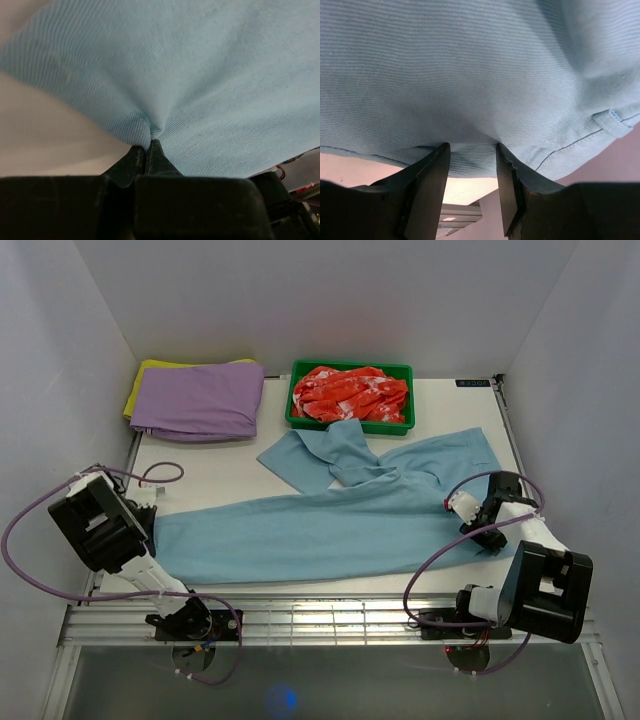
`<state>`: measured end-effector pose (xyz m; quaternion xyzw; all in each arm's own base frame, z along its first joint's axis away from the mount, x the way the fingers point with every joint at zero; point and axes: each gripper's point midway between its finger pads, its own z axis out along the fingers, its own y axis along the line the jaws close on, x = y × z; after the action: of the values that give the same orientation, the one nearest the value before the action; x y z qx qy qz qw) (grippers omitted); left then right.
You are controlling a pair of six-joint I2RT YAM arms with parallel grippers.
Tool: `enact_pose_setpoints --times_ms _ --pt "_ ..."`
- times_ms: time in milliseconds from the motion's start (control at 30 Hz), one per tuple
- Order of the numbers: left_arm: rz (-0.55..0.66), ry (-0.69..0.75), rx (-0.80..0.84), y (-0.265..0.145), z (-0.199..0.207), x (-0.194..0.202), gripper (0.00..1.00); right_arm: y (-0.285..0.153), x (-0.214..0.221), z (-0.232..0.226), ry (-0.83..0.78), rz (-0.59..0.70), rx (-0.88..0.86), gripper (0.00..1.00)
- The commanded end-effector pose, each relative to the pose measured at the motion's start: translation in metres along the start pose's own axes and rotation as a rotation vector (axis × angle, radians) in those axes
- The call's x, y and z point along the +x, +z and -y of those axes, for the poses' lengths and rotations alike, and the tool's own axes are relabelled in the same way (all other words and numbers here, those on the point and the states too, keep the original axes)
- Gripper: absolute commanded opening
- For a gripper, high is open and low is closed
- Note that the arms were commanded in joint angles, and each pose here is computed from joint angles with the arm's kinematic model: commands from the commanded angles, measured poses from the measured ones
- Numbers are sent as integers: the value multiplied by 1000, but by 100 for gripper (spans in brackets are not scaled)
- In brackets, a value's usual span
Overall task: Fold and stack the trousers
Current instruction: Flatten the trousers out
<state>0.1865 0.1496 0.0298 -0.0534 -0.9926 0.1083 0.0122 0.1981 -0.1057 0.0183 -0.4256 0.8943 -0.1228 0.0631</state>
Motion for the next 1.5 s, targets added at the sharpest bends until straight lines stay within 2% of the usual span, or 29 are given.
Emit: enact_pose_setpoints --times_ms 0,33,67,100,133,167,200,233,267,367,400,467,500,533,567,600,633,700,733,833,933,1100,1133,1233,1267,1333,1367,1400,1467 --pt "-14 91 -179 -3 -36 16 0 1 44 -46 -137 -160 -158 48" --pt "-2 114 -192 -6 -36 16 4 -3 39 -48 -144 -124 -177 48" --pt "33 129 -172 -11 -31 10 14 -8 34 -48 -143 -98 -187 50" --pt "82 145 -149 -18 -25 1 27 -14 27 -45 -133 -60 -187 52" --pt "139 164 -125 -29 -19 -10 50 -28 9 -37 -116 20 -196 55" --pt "274 192 -96 -58 -9 -38 58 -37 0 -32 -92 63 -197 60" --pt "342 208 -83 -74 -2 -51 62 -45 -10 -27 -79 109 -203 62" --pt "403 240 -68 -90 8 -68 68 -63 -33 -16 -56 216 -206 66" --pt "522 266 -46 -119 24 -91 69 -71 -44 -8 -34 263 -197 72" --pt "657 363 -8 -152 77 -133 72 -96 -79 21 62 404 -172 85" --pt "680 428 30 -152 110 -149 72 -95 -87 27 130 416 -184 86" --pt "770 485 18 -159 140 -178 74 -104 -105 57 202 481 -124 93" --pt "763 438 20 -151 154 -182 74 -98 -111 64 245 482 -135 95" --pt "756 500 36 -141 187 -194 75 -97 -117 67 306 494 -150 97" --pt "788 515 19 -139 198 -210 75 -100 -123 78 336 509 -136 98" --pt "753 477 42 -122 210 -219 75 -92 -129 88 366 513 -135 98" --pt "730 509 33 -109 233 -228 75 -89 -133 93 413 512 -137 98" --pt "739 519 44 -101 258 -250 75 -80 -142 111 451 525 -116 98" --pt "686 471 46 -77 258 -261 75 -76 -145 114 480 525 -123 98" --pt "652 442 49 -49 273 -286 75 -58 -151 119 503 507 -146 98" --pt "646 445 -30 -30 281 -303 76 -35 -148 119 524 466 -150 98" --pt "556 411 -210 24 267 -315 77 6 -133 108 538 360 -148 97" --pt "540 412 -225 31 265 -314 77 14 -126 103 540 322 -147 97" --pt "465 397 -280 58 252 -307 67 32 -113 99 526 256 -124 96" --pt "432 398 -282 65 249 -301 51 37 -108 93 521 234 -127 96" --pt "366 392 -295 81 240 -291 37 46 -99 93 506 189 -106 96" --pt "337 384 -298 84 235 -284 21 50 -94 89 502 167 -110 95" --pt "331 367 -290 80 227 -280 12 53 -91 89 498 152 -103 95" --pt "351 340 -282 66 217 -277 0 55 -80 89 492 111 -84 95"
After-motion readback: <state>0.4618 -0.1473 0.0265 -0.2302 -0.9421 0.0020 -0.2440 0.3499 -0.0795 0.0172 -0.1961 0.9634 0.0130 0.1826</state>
